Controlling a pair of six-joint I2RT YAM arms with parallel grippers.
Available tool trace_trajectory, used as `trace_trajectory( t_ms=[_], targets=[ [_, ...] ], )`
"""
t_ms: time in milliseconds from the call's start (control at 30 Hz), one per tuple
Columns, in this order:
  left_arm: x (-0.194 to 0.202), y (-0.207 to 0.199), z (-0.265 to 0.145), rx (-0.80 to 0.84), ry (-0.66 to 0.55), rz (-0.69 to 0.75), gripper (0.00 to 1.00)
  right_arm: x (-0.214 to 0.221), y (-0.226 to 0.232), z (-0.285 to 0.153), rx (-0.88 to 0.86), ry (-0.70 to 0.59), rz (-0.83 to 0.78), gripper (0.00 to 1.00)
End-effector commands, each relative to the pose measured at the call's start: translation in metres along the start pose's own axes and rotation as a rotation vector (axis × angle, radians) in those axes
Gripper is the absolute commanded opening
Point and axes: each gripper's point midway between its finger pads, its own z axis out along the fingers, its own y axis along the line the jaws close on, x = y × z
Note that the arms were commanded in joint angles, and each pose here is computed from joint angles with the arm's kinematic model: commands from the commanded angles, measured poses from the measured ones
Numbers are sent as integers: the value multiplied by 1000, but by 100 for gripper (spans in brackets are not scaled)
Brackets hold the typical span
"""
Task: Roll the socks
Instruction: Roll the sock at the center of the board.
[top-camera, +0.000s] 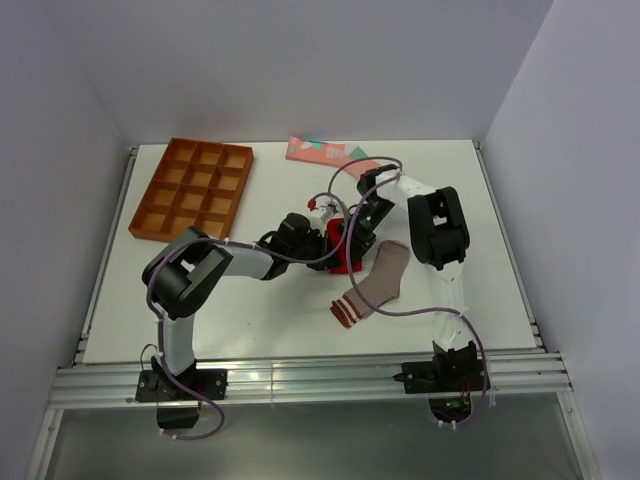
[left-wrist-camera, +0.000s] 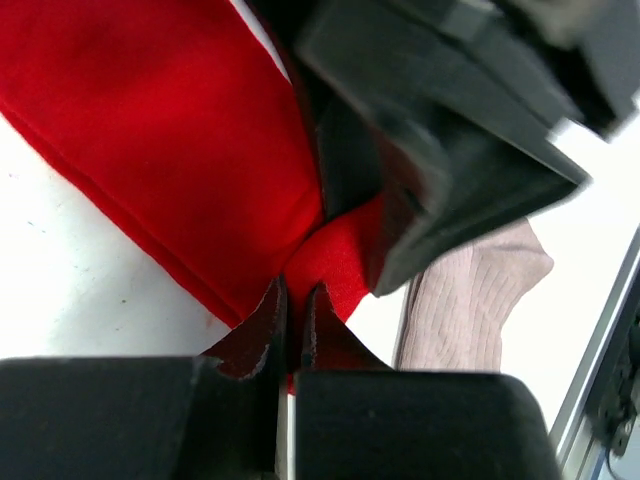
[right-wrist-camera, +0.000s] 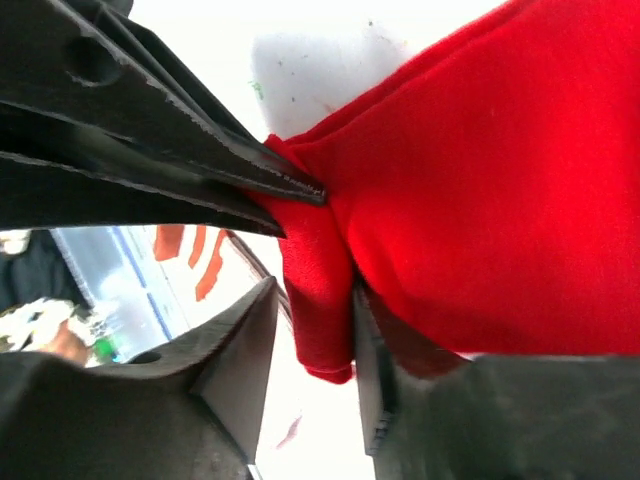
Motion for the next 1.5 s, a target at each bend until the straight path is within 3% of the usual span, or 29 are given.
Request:
trace_trajectory(
  t_ms=[0, 133, 333, 633, 900, 1133, 1467],
  targets=[
    [15, 11, -3, -117, 53, -70, 0, -19, -22, -18, 191, -59, -106, 45],
    [14, 15, -14, -194, 50, -124, 0, -33, -18, -35, 271, -137, -140, 51],
    [18, 12, -33, -235, 63, -168, 0, -43, -13, -63, 388, -251, -152, 52],
    [40, -2, -50, -220, 209, -334, 0, -33, 1, -85, 505, -384, -244, 52],
    [56, -7, -62, -116, 349, -525, 0, -29, 50, -95, 634, -510, -526, 53],
    [63, -1, -65, -62, 424, -624, 0, -14, 77, -46, 659, -405, -801, 56],
    [68, 1, -58, -44, 460, -667, 0, -5, 83, 13, 627, -220, -990, 56]
  ],
)
